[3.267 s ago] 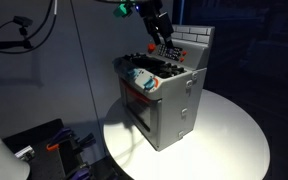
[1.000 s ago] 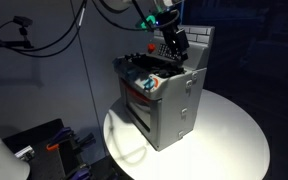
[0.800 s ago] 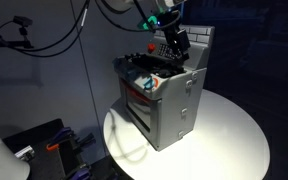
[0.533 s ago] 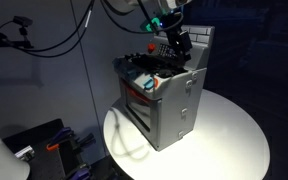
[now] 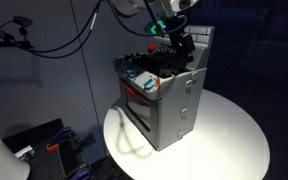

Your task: Press the top right button on the stove

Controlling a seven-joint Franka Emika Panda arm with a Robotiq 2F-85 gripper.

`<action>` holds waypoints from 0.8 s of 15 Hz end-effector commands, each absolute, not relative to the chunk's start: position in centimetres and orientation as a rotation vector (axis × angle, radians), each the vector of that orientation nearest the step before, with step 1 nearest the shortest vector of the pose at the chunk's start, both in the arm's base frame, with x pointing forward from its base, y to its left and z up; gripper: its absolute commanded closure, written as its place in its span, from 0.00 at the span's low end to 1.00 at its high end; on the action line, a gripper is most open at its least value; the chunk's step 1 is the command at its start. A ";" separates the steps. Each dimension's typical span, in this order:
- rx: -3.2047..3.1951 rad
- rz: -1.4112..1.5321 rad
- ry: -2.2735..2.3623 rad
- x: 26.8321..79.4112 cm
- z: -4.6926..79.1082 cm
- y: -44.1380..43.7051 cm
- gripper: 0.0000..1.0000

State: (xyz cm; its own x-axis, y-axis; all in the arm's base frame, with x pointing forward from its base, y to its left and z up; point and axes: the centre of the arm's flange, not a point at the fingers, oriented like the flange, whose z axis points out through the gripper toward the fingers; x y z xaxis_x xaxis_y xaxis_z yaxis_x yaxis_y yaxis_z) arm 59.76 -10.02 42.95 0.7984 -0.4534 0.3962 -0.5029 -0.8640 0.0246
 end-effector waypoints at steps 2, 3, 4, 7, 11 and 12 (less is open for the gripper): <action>2.833 0.616 -0.768 61.0 43.4 -9.8 0.00; 2.833 0.620 -0.766 61.1 43.4 -9.7 0.00; 2.833 0.621 -0.764 61.2 43.5 -9.6 0.00; 2.831 0.628 -0.759 61.4 43.5 -9.4 0.00; 2.825 0.639 -0.761 61.7 43.6 -9.5 0.00; 2.824 0.640 -0.761 61.8 43.6 -9.6 0.00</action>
